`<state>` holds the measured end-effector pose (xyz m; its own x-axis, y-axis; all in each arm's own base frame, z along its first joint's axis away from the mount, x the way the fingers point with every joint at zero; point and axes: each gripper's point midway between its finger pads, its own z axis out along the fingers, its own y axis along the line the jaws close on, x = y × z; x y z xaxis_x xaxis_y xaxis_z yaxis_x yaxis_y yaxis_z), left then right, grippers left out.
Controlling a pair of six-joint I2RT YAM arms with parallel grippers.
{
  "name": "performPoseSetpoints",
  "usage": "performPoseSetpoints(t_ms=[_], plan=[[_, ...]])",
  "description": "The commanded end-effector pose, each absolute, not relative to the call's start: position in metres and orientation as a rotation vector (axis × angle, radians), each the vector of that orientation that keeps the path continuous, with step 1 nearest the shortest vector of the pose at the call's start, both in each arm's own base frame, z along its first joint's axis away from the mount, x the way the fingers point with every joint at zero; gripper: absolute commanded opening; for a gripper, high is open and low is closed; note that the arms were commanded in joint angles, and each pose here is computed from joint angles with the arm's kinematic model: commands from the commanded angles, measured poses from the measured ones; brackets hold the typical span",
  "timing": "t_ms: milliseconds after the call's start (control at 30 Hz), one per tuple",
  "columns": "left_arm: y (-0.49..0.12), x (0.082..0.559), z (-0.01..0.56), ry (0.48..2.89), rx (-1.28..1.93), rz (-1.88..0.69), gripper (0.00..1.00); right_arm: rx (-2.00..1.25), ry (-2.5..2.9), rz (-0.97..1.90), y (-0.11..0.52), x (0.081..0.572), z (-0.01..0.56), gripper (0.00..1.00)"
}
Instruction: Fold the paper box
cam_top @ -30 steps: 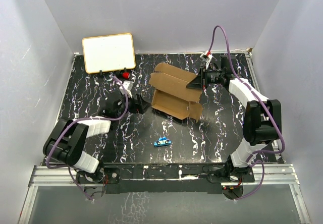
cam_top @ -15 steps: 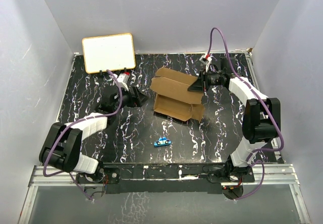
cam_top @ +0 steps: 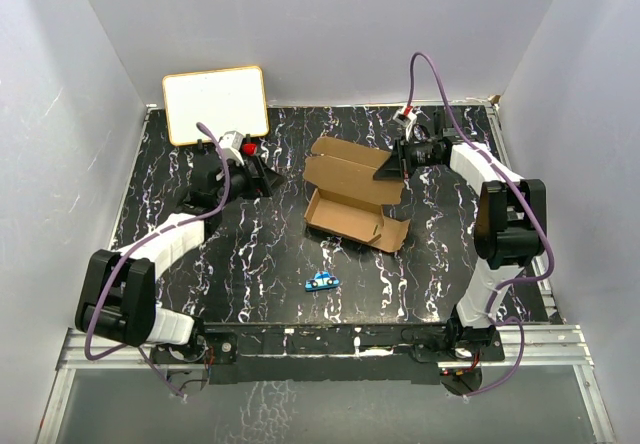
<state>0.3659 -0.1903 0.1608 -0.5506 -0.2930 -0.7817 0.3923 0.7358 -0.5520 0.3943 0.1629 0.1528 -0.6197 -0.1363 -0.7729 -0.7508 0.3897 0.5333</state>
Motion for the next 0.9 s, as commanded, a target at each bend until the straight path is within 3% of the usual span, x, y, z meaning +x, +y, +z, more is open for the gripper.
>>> performPoseSetpoints(t_ms=[0,867], plan=[[-0.188,0.362,0.174,1.961,0.068,-0.918,0.75,-0.824,1.921,1.235,0.165,0.396,0.170,0.09],[-0.187,0.354,0.172,1.973,0.053,-0.949,0.75,-0.886,1.857,1.304,0.169,0.384,0.169,0.09]])
